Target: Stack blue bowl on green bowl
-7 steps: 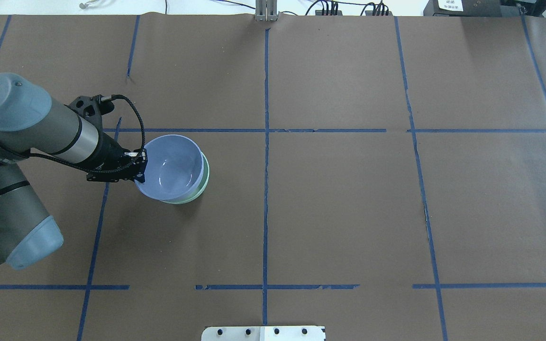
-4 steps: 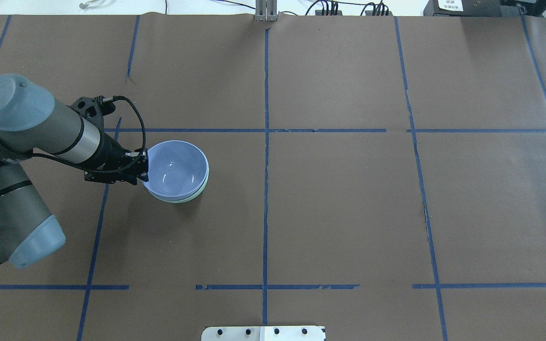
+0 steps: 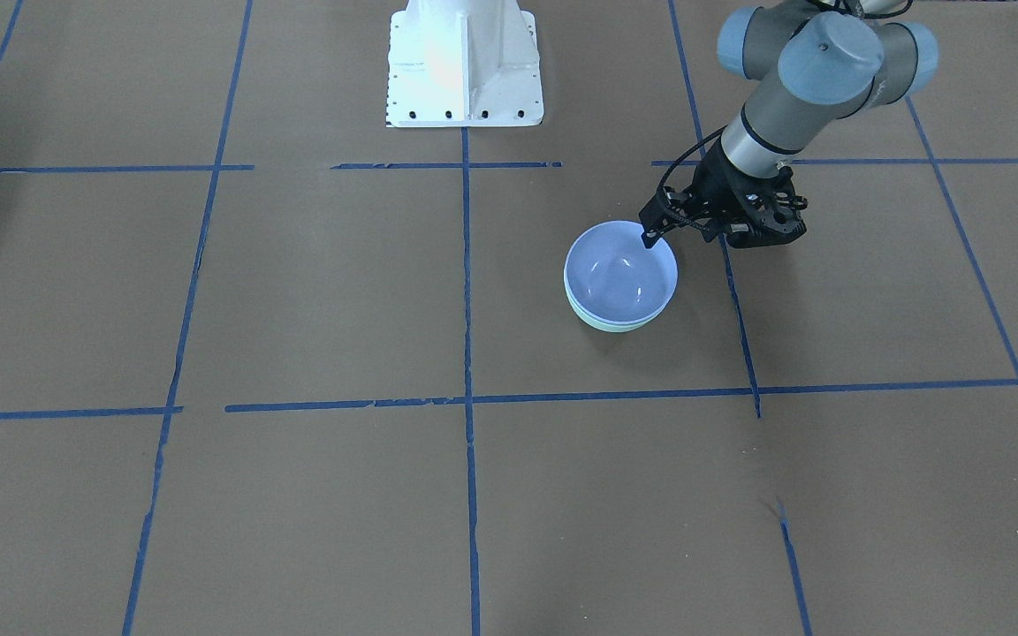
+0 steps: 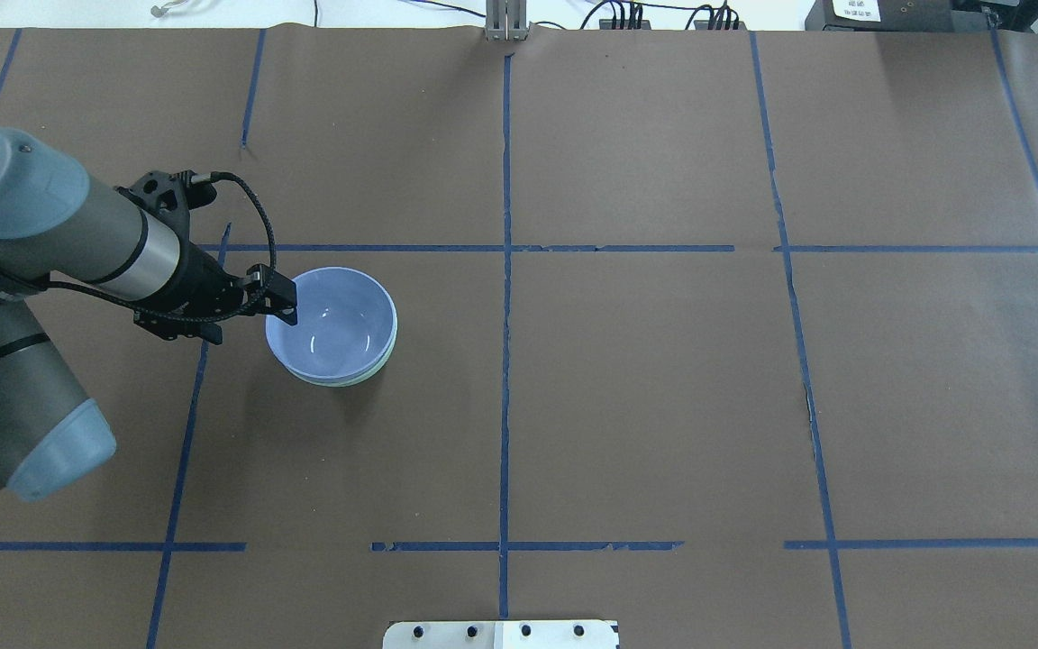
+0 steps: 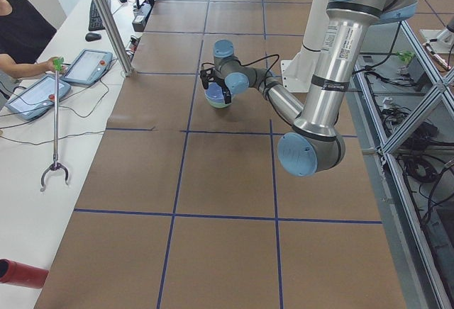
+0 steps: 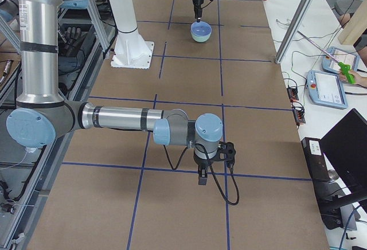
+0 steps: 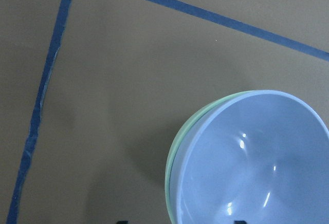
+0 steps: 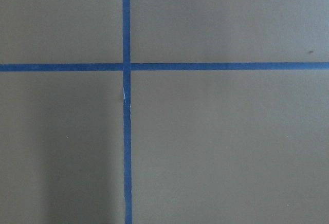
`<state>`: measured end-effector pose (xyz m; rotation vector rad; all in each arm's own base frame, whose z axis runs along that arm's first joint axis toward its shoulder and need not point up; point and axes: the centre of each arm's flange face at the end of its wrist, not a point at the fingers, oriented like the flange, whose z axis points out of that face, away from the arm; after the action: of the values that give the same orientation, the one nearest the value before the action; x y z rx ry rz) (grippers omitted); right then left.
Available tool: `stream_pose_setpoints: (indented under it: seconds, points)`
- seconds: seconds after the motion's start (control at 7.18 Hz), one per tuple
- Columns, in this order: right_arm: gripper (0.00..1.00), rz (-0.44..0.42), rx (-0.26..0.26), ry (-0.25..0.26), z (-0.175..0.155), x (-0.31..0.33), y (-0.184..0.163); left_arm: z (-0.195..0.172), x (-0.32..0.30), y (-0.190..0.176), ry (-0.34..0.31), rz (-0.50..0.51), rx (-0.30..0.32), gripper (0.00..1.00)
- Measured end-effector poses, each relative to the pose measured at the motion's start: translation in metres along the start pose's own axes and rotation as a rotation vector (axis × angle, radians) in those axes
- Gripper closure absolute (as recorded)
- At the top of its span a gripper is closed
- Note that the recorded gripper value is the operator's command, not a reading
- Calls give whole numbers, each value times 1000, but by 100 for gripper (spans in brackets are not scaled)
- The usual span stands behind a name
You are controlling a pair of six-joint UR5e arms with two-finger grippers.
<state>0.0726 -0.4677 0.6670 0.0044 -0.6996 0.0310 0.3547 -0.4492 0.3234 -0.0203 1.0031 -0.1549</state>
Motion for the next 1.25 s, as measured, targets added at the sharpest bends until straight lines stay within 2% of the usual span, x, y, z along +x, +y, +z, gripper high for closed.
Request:
stream_pose_setpoints:
  seconds: [0.28, 0.56, 0.84, 1.25]
  points:
    - [0, 0, 0, 0, 0, 0, 0, -65, -23, -41, -21, 130, 100, 0]
    - [0, 0, 0, 0, 0, 0, 0, -129, -68, -80, -112, 264, 168, 0]
    - [0, 0, -1, 0, 0, 0, 0, -176, -155, -107, -188, 323, 160, 0]
    - [0, 0, 0, 0, 0, 0, 0, -204, -344, -138, -303, 396, 87, 0]
